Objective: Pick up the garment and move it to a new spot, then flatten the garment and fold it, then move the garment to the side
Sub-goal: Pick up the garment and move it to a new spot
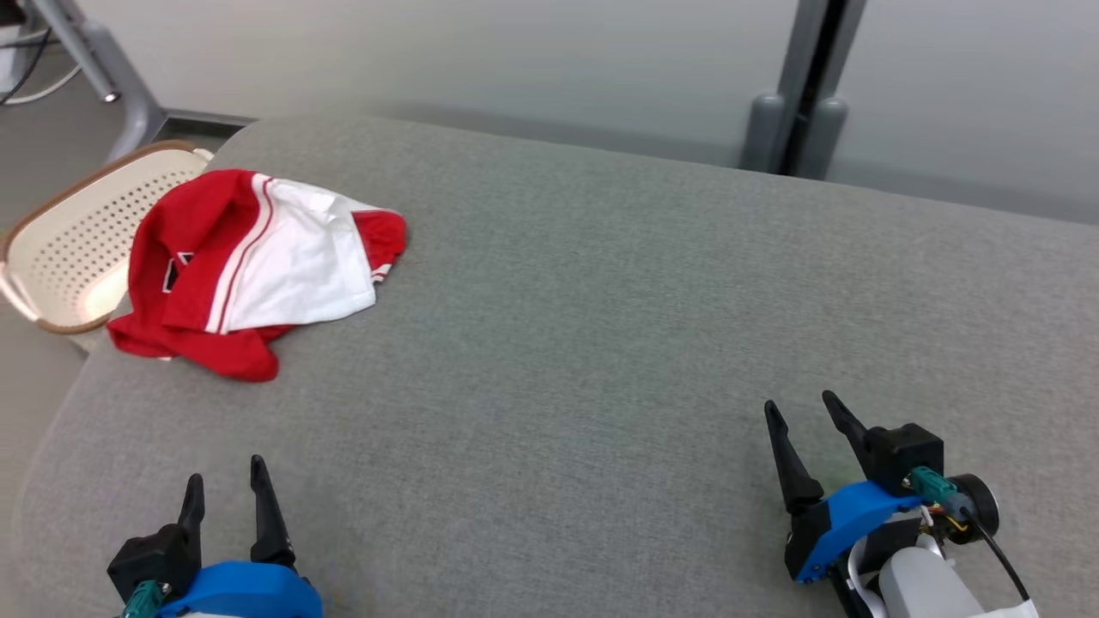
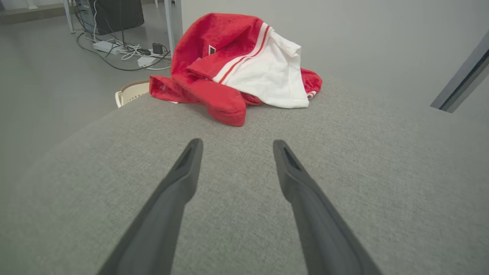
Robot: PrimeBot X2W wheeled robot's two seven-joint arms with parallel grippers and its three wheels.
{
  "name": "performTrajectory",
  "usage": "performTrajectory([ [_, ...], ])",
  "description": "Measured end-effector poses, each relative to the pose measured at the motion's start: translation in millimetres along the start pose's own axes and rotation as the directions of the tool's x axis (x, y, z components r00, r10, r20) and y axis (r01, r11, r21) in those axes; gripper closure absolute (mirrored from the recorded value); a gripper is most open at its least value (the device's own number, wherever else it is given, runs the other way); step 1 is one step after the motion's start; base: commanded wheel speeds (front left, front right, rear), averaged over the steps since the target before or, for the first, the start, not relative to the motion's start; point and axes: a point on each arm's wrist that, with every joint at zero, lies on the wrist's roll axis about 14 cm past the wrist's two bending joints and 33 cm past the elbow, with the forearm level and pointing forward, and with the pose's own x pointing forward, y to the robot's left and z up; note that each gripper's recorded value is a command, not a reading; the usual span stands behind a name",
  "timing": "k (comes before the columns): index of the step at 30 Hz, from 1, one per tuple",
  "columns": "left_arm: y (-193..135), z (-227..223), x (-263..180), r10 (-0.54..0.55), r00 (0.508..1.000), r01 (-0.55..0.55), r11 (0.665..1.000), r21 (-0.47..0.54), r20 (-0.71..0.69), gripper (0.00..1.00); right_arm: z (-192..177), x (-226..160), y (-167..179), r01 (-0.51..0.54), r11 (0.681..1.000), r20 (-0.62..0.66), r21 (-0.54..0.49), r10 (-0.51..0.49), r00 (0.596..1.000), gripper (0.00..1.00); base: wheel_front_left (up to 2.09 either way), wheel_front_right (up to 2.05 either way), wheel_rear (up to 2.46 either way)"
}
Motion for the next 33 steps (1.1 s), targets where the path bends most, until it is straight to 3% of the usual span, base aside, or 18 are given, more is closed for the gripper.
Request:
performTrajectory([
  [5,34,-6,-12,0.108,0.994,-0.109,0.994,-0.025,-0.017,0.0,-4,18,33,-0.099,0.995,-0.014,-0.005,0.099,0.995,0.0,0.0,0.0,0.0],
  [11,48,-12,-11,0.151,0.988,-0.152,0.988,-0.033,-0.042,0.0,-11,30,41,-0.13,0.992,-0.027,0.003,0.13,0.991,0.0,0.0,0.0,0.0],
  [16,41,6,29,0.117,0.993,-0.117,0.992,-0.051,-0.008,0.0,-13,39,20,-0.077,0.997,-0.018,0.021,0.078,0.997,0.0,0.0,0.0,0.0],
  [25,41,39,110,0.061,0.998,-0.062,0.996,0.062,0.024,0.0,-16,56,-23,0.025,0.999,0.011,0.027,-0.025,1.0,0.0,0.0,0.0,0.0],
  [33,43,26,162,0.062,0.994,-0.049,0.99,0.132,-0.093,0.0,-29,64,-49,0.087,0.996,0.001,0.035,-0.087,0.996,0.0,0.0,0.0,0.0],
])
